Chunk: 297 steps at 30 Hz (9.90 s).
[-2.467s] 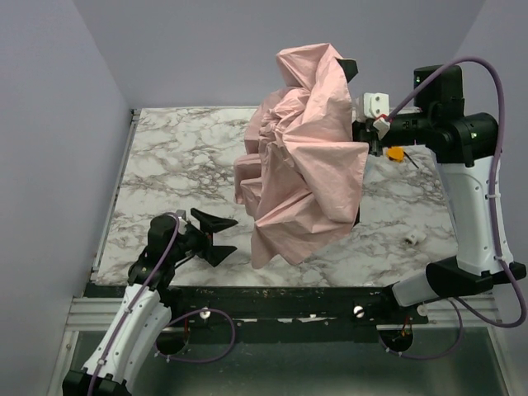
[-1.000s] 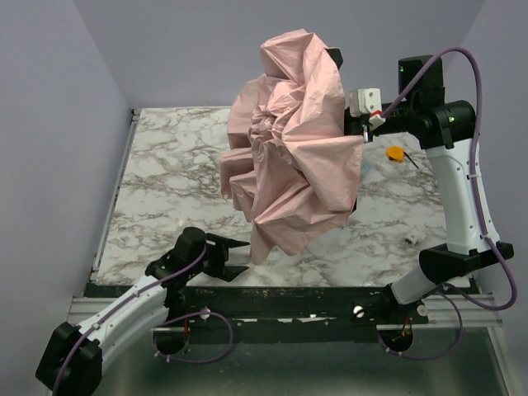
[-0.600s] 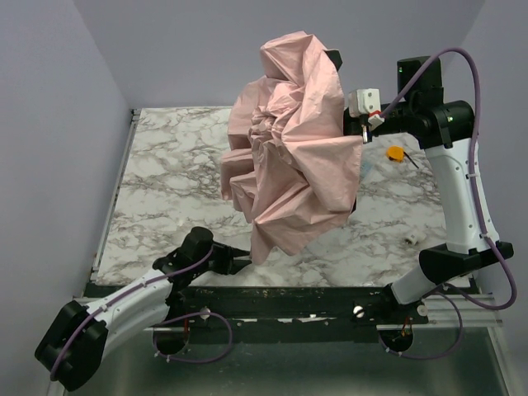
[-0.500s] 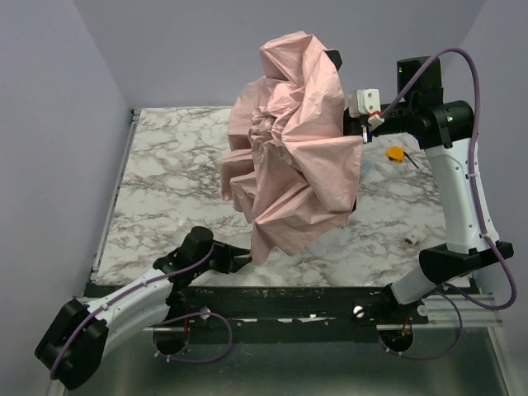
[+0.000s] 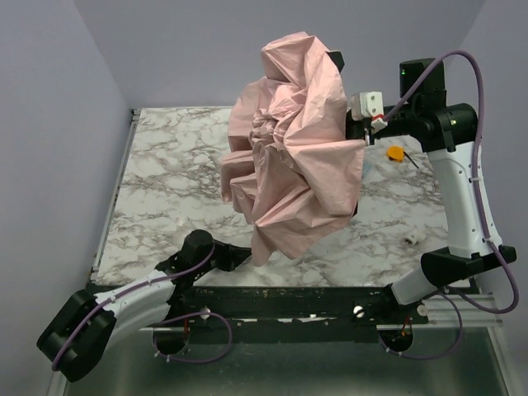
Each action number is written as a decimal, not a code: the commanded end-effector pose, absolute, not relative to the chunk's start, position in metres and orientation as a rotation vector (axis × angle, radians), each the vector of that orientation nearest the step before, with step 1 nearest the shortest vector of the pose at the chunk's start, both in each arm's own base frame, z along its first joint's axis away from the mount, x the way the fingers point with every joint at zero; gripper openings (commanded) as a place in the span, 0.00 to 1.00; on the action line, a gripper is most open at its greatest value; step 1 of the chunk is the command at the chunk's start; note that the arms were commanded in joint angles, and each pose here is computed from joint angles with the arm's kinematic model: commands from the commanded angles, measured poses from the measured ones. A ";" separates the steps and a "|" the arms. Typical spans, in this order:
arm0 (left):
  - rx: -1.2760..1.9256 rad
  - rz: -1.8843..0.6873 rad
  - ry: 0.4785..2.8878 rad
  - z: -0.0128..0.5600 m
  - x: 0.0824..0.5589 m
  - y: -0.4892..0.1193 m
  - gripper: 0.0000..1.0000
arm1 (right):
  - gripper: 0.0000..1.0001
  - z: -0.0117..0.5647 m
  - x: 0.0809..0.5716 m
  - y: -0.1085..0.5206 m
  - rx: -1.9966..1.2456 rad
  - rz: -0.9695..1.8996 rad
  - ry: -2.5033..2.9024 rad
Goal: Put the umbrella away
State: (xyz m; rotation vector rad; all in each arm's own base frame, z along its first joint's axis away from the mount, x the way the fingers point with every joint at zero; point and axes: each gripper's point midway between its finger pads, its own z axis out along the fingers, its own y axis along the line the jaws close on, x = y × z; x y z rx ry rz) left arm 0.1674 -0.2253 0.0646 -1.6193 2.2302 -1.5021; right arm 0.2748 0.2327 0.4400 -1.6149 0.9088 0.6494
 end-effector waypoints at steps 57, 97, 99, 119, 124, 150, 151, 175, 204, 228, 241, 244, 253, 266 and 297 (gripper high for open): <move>-0.682 -1.597 2.080 0.223 0.344 -0.213 0.00 | 0.01 0.355 0.190 0.228 -1.758 0.890 0.984; 0.058 -1.597 1.959 0.244 0.395 -0.268 0.00 | 0.00 0.110 0.199 0.255 -2.138 0.851 1.617; 0.072 -1.557 1.986 0.236 0.400 -0.267 0.00 | 0.00 0.099 0.193 0.256 -2.157 0.932 1.641; 0.144 -1.301 2.128 0.177 0.443 -0.267 0.00 | 0.00 0.050 0.283 0.259 -1.593 1.587 2.160; 0.154 -1.279 2.142 0.172 0.453 -0.274 0.00 | 0.00 0.030 0.292 0.260 -1.428 1.672 2.312; 0.368 -0.894 1.714 0.306 0.473 -0.250 0.66 | 0.04 0.017 0.301 0.257 -1.246 1.761 2.412; 0.397 -0.836 1.661 0.315 0.467 -0.242 0.71 | 0.04 0.018 0.300 0.256 -1.252 1.759 2.407; 1.686 -0.314 1.170 0.145 0.292 -0.249 0.98 | 0.05 0.010 0.282 0.241 -1.358 1.711 2.420; 1.985 -0.186 1.528 0.052 0.324 -0.260 0.17 | 0.57 0.091 0.287 0.235 -1.602 1.488 1.996; 2.050 -0.321 1.578 0.063 0.327 -0.279 0.17 | 0.68 0.148 0.331 0.202 -1.452 1.250 1.843; 1.968 -0.367 1.622 0.076 0.328 -0.295 0.55 | 0.92 0.148 0.311 0.219 -1.521 1.053 1.433; 1.925 -0.393 1.616 0.087 0.327 -0.299 0.70 | 0.92 0.149 0.313 0.217 -1.523 1.020 1.448; 1.778 -0.410 1.556 0.146 0.327 -0.306 0.81 | 0.92 0.154 0.298 0.214 -1.571 1.069 1.440; 1.257 -0.507 1.652 0.228 0.313 -0.252 0.84 | 0.92 0.186 0.297 0.265 -1.643 0.767 1.513; 0.623 -0.654 1.743 0.240 0.276 -0.153 0.86 | 1.00 0.049 0.382 0.293 -1.564 0.133 1.970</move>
